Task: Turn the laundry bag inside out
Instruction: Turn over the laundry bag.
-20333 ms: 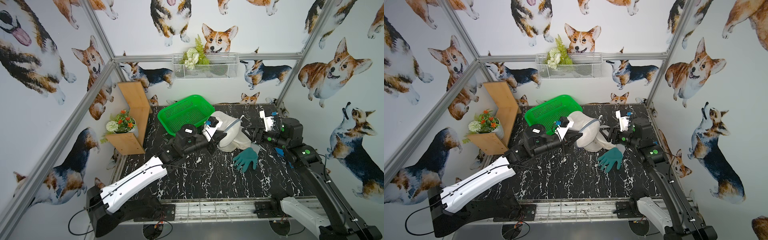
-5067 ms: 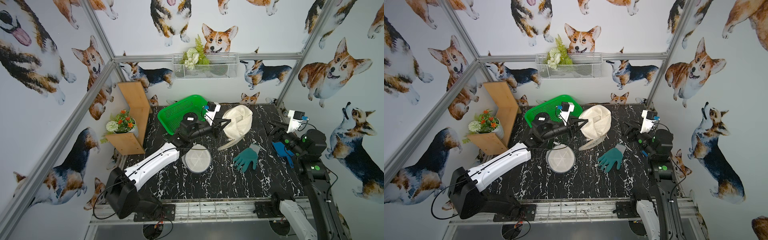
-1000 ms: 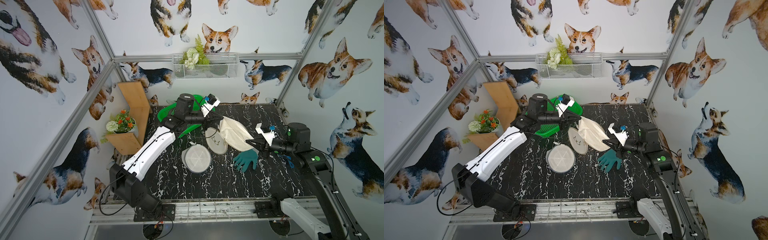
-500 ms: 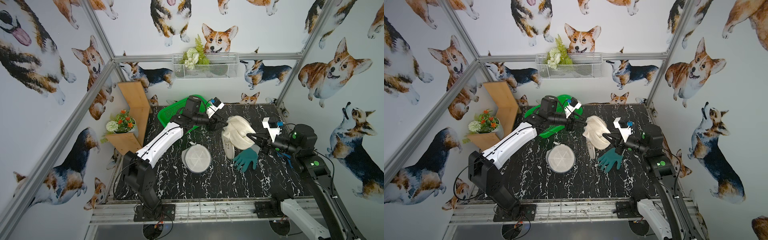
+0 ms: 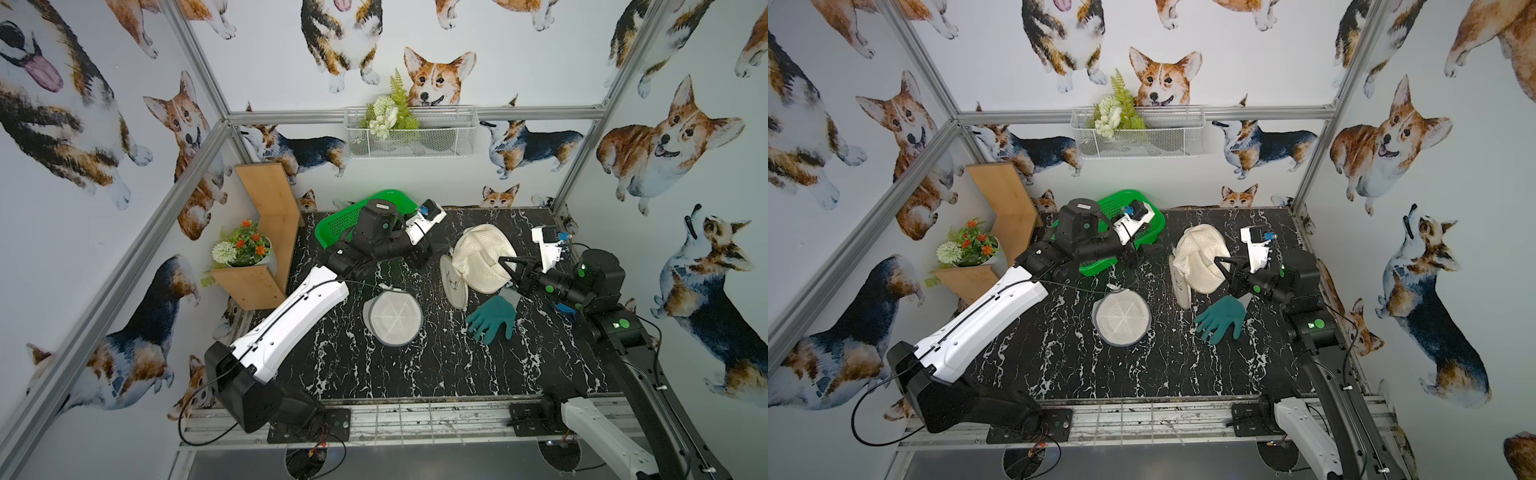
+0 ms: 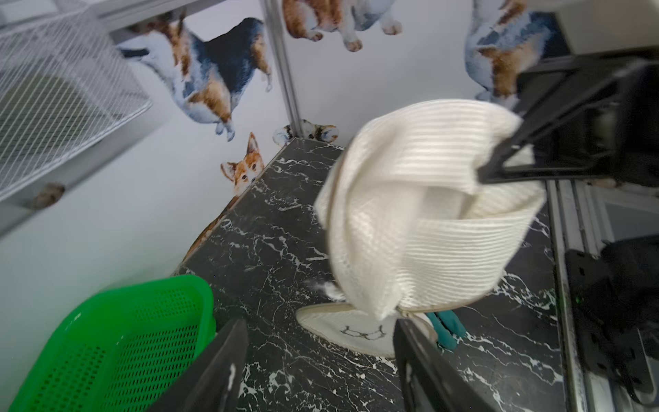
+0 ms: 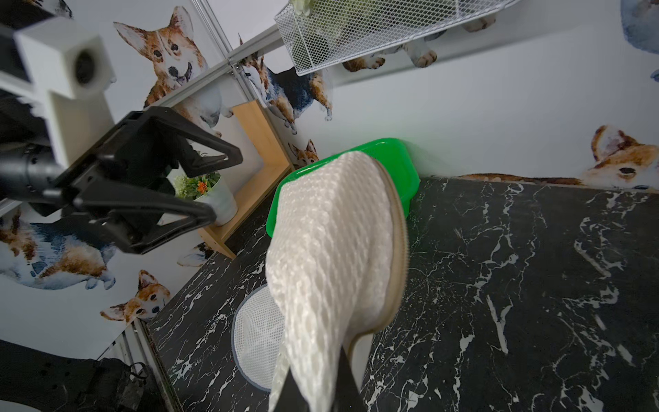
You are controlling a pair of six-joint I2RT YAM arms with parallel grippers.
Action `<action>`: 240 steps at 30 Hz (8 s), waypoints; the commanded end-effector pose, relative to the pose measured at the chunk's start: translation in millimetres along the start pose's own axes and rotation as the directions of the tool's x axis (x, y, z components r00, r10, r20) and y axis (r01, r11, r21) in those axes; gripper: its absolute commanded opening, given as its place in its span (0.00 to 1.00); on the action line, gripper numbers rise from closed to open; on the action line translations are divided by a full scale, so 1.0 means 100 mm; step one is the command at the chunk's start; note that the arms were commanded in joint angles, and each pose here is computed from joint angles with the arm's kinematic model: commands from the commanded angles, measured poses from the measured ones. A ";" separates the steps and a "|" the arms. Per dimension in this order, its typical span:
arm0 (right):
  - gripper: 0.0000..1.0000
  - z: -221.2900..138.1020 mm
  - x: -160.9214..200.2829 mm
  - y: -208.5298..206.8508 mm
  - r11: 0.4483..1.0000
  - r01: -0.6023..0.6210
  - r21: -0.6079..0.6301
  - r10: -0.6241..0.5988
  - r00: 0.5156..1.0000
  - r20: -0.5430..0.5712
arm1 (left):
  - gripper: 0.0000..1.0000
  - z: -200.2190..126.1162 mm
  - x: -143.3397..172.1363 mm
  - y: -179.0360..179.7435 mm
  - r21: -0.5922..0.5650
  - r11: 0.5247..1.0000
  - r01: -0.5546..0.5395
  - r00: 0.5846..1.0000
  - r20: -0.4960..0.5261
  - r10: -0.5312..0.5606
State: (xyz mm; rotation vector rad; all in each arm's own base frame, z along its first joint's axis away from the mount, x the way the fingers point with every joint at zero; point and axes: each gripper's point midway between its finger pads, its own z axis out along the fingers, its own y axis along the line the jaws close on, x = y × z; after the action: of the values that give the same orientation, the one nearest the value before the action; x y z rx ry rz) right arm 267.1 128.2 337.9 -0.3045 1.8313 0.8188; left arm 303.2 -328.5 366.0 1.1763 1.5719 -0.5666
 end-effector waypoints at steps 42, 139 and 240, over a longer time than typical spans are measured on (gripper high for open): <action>0.00 -0.05 0.09 0.27 0.988 0.080 -0.135 -0.101 0.983 -0.152 | 0.45 0.16 -0.66 0.23 -0.440 0.720 -0.536 0.817 -0.056 0.574; 0.00 -0.18 -0.57 0.48 0.974 0.195 -0.116 -0.181 0.976 0.121 | 0.84 -0.21 -0.79 -0.12 -0.025 0.998 -0.049 0.966 0.255 0.054; 0.60 -0.34 -0.44 0.82 0.938 0.207 -0.278 -0.210 0.978 0.020 | 0.00 0.12 -0.41 -0.24 0.149 0.905 -0.400 0.916 0.114 0.386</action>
State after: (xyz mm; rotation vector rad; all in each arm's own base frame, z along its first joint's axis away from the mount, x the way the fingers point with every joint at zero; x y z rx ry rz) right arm 218.6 156.4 400.4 -0.7503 1.6750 0.8330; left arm 271.8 -367.6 384.5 1.5685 1.2452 -0.6268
